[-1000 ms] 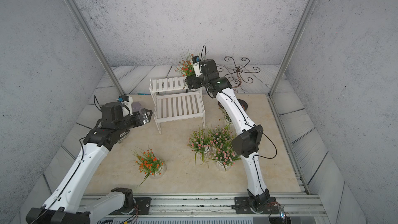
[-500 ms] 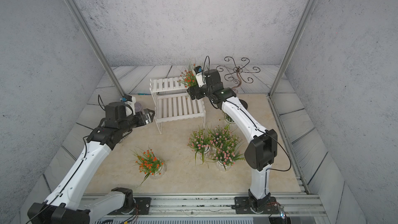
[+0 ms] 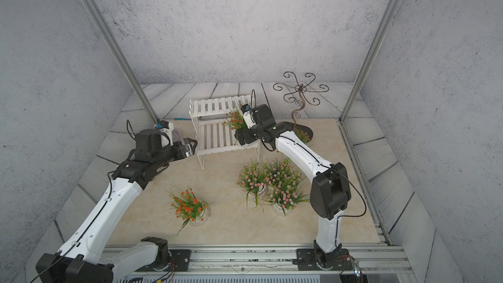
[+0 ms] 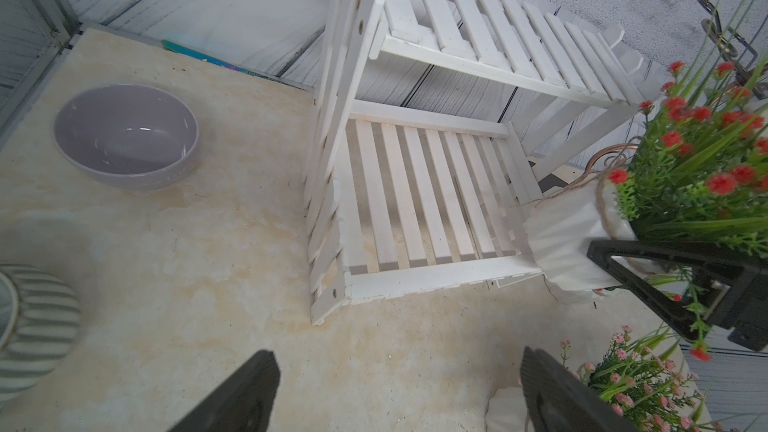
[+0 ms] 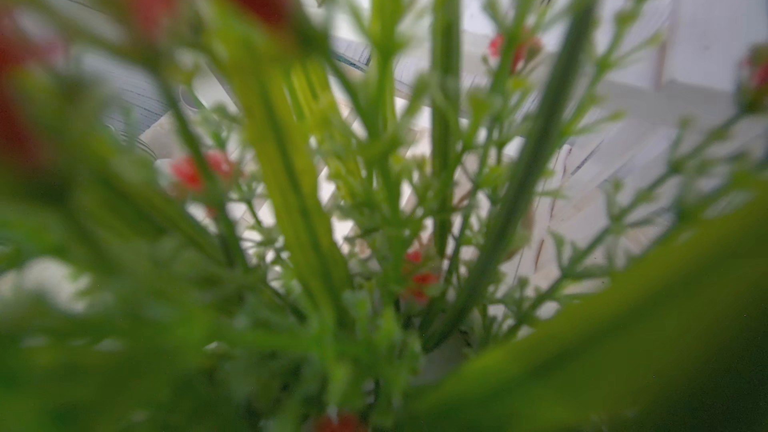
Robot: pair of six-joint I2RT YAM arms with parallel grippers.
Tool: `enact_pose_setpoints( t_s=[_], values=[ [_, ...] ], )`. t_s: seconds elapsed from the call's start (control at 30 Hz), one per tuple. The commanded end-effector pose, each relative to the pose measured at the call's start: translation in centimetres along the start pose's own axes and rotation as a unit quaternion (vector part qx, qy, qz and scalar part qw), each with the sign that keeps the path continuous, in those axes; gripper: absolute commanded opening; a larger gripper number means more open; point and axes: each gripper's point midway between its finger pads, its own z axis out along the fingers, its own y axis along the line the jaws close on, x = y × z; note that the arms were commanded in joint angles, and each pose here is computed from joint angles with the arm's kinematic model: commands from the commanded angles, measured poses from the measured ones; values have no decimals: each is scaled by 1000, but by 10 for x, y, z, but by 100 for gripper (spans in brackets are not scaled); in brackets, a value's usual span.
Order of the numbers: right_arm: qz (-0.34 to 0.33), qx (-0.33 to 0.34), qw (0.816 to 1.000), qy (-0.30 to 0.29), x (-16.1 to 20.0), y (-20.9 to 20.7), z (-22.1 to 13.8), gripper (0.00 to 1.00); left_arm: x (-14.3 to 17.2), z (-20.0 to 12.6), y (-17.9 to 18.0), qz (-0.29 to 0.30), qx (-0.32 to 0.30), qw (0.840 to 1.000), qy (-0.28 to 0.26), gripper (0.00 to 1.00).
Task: Place the baby's breath potted plants on the rack by color
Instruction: Place the baby's breath potted plant on the rack.
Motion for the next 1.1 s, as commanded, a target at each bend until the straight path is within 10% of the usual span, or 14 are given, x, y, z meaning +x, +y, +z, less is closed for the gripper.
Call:
enact_pose_setpoints(
  t_s=[0.0,1.07],
  values=[
    [-8,5,999,-48,-28,-2,-2,82,4,4,0,0,0,1000,2,95],
    [-3,89,995,-47,-17,-44,71,87,0,5,-3,5,3,1000,1,95]
  ],
)
